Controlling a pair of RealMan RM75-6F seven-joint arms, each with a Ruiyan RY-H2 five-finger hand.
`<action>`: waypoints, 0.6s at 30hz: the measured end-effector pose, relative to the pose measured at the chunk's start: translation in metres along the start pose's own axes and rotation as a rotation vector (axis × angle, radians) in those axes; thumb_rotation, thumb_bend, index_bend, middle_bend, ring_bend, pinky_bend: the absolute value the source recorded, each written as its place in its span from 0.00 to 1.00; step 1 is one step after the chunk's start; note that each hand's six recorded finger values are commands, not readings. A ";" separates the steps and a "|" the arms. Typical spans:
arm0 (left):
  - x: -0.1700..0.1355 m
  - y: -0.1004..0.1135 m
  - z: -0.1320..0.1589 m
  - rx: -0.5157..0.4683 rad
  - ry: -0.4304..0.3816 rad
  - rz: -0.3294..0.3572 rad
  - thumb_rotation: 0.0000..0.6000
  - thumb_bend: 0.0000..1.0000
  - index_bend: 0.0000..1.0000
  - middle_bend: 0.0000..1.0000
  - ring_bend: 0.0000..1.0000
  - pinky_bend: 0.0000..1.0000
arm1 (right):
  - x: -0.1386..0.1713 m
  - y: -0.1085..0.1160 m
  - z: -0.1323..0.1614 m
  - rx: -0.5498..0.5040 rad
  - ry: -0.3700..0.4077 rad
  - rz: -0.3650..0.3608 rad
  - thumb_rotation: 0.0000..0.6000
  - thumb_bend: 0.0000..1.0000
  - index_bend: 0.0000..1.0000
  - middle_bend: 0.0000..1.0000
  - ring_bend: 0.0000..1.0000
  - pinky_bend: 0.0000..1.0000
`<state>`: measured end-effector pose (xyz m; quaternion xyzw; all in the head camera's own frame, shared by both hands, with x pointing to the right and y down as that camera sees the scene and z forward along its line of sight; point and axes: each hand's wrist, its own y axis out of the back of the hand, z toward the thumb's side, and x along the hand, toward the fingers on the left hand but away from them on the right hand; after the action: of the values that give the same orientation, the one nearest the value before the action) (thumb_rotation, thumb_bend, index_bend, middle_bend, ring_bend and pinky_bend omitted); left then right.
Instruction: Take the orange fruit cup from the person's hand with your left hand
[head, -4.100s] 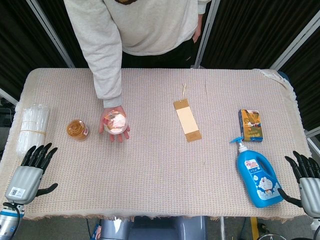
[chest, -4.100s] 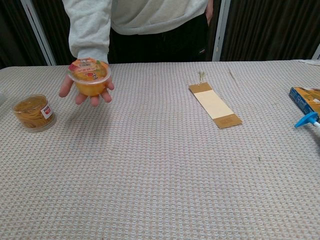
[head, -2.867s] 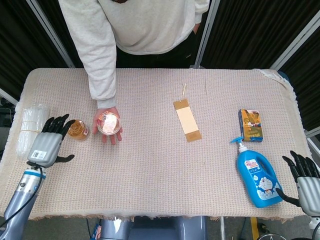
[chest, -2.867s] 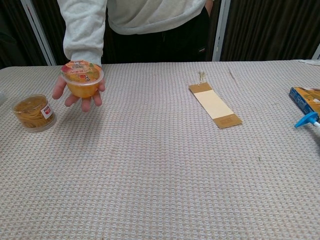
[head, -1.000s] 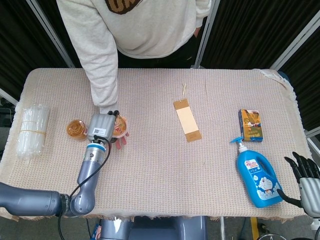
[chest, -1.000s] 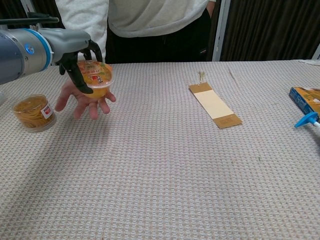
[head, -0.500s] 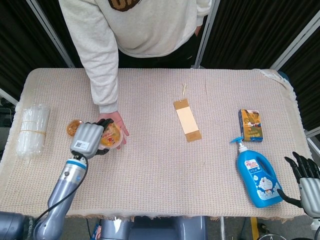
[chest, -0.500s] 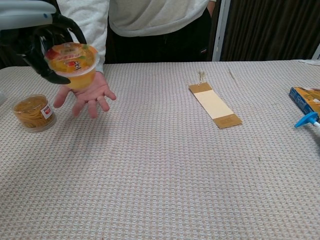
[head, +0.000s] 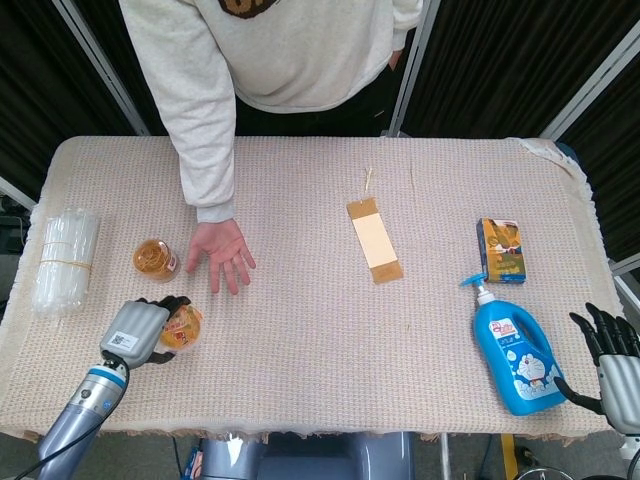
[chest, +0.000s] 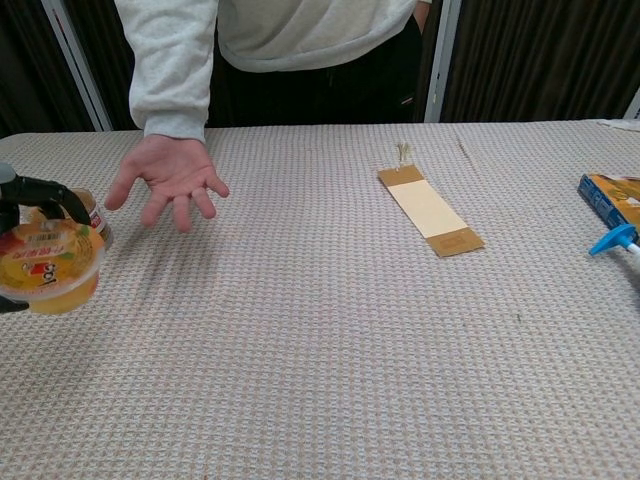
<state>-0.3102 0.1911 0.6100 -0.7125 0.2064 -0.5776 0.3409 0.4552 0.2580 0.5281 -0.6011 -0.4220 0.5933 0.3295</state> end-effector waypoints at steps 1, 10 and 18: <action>0.003 -0.005 0.001 0.003 -0.002 -0.007 1.00 0.51 0.56 0.25 0.25 0.26 | 0.000 0.000 0.000 -0.001 -0.001 0.000 1.00 0.11 0.12 0.00 0.00 0.00; 0.026 -0.037 0.018 -0.006 -0.023 -0.064 1.00 0.25 0.06 0.00 0.00 0.00 | 0.000 0.001 -0.001 -0.001 0.001 -0.002 1.00 0.11 0.12 0.00 0.00 0.00; 0.020 -0.020 0.015 -0.009 -0.014 0.022 1.00 0.20 0.01 0.00 0.00 0.00 | 0.000 0.001 -0.002 0.000 0.002 -0.004 1.00 0.11 0.12 0.00 0.00 0.00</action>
<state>-0.2929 0.1948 0.6364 -0.7157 0.2143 -0.5681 0.3453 0.4569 0.2580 0.5270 -0.6006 -0.4232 0.5921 0.3311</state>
